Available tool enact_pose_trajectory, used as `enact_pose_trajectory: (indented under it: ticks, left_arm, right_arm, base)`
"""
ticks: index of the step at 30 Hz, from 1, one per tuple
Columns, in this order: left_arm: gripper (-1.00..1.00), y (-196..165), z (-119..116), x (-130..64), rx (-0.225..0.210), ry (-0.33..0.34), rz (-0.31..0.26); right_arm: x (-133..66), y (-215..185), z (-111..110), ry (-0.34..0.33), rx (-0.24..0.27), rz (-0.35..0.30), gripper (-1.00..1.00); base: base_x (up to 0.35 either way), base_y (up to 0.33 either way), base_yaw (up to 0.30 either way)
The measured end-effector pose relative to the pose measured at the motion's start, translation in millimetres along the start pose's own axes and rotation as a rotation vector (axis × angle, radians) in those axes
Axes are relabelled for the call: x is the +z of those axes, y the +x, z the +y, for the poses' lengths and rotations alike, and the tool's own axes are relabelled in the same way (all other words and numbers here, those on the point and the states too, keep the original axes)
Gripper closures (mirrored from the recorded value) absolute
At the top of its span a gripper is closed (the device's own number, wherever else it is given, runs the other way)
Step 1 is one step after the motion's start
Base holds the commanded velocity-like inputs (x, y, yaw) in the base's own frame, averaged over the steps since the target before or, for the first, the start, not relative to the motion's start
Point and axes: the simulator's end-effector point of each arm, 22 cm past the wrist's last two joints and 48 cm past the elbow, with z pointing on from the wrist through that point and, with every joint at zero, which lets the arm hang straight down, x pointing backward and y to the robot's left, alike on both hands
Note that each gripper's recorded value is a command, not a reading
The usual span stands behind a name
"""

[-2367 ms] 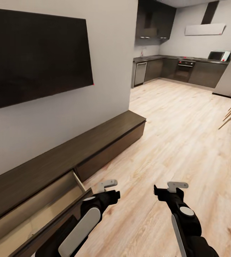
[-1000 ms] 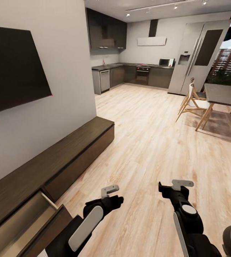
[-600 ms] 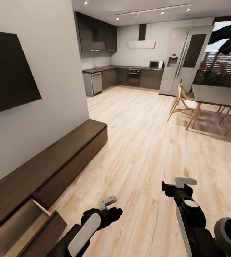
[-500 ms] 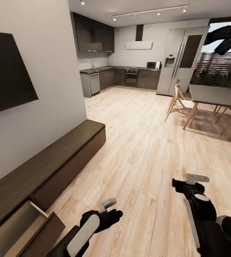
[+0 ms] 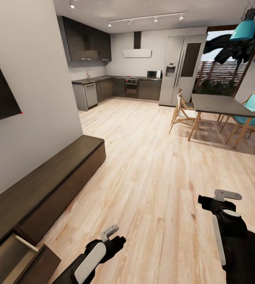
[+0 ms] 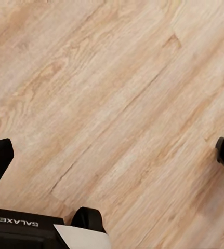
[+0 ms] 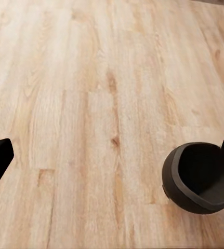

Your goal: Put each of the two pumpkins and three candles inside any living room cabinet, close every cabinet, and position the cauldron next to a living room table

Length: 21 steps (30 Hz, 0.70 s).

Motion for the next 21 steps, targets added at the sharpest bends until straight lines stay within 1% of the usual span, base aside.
enact_pose_trajectory:
  ticks: [6, 10, 17, 21]
  left_arm:
    - [-1.00, -2, 5, 6.8, -0.001, -0.001, -0.012]
    - [-1.00, -3, 0, 9.2, 0.007, 0.013, -0.021]
    - [-1.00, -7, 6, 16.3, 0.009, 0.016, -0.034]
    - [-1.00, -10, 13, 20.8, 0.012, 0.009, -0.044]
  right_arm:
    - [2.9, 5, 1, -0.001, 0.004, -0.006, -1.00]
    - [5.3, 6, 0, 0.002, 0.007, -0.015, -1.00]
    - [10.0, 3, -3, 0.009, 0.017, -0.036, -1.00]
    - [12.2, 5, -4, 0.014, 0.023, -0.044, -1.00]
  base:
    - [0.000, 0.000, -0.237]
    - [0.000, 0.000, -0.238]
    - [0.000, 0.000, -0.239]
    - [0.000, 0.000, -0.241]
